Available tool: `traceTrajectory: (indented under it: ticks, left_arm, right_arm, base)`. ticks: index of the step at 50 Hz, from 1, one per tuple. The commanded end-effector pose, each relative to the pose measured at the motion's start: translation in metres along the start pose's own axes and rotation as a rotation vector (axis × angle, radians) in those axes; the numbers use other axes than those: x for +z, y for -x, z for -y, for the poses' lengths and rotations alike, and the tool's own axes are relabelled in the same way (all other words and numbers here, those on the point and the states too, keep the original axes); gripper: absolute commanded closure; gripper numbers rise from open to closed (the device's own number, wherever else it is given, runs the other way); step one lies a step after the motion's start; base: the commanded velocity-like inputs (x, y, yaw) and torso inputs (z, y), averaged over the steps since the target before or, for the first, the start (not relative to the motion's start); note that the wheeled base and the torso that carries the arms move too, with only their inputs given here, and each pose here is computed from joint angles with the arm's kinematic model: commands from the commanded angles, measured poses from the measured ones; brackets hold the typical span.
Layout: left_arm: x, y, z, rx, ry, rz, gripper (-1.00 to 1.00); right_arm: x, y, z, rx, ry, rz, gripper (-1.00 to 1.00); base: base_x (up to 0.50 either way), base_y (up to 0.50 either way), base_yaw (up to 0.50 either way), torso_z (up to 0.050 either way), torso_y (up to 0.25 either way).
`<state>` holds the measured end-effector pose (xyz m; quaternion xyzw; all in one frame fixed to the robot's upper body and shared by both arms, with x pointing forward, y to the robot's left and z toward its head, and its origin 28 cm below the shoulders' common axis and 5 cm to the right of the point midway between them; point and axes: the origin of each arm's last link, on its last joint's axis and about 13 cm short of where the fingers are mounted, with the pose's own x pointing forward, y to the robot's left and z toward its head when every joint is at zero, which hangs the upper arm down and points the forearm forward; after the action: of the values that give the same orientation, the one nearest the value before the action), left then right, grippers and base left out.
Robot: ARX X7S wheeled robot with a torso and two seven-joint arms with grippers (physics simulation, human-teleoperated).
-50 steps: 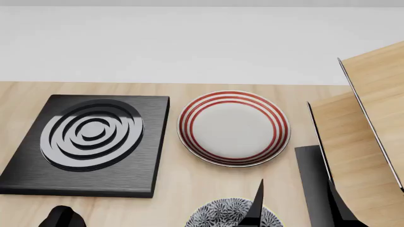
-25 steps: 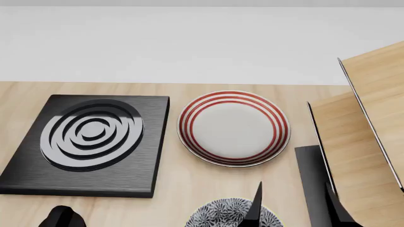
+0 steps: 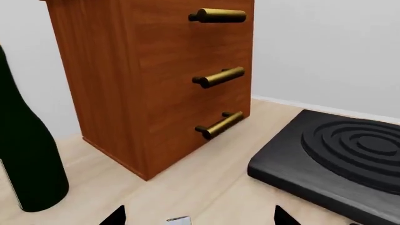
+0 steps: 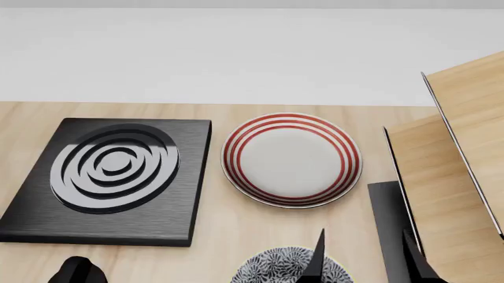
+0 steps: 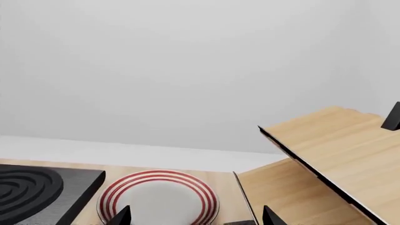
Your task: Pick up the cream cheese and put it in the bowl.
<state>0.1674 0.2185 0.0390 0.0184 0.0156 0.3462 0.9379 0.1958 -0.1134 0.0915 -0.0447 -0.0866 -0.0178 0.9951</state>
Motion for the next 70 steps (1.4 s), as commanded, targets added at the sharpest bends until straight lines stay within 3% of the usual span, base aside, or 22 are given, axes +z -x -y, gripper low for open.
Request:
traceTrajectory:
  ticks: [1,53,54,56,70]
  left_arm:
    - [-0.008,0.002,0.000,0.002,-0.014,-0.018,-1.00]
    - [-0.053,0.020,-0.007,-0.001,-0.101,-0.087,-1.00]
    - [-0.055,0.021,-0.008,0.001,-0.066,-0.124,-1.00]
    - [-0.055,0.023,-0.008,-0.011,-0.108,-0.091,-1.00]
    - [-0.065,0.025,-0.008,-0.009,-0.093,-0.133,-1.00]
  right_arm:
    - [-0.001,0.000,-0.001,0.003,0.007,-0.003,-1.00]
    - [-0.005,0.001,-0.002,0.014,0.010,-0.018,-1.00]
    - [-0.003,0.001,-0.002,0.017,0.010,-0.014,-1.00]
    - [-0.001,0.000,-0.001,0.014,0.008,-0.010,-1.00]
    - [-0.001,0.000,-0.001,0.015,0.015,-0.013,-1.00]
  base:
    - [0.00,0.00,0.00,0.000,0.000]
    - [0.00,0.00,0.00,0.000,0.000]
    - [0.00,0.00,0.00,0.000,0.000]
    - [0.00,0.00,0.00,0.000,0.000]
    - [0.00,0.00,0.00,0.000,0.000]
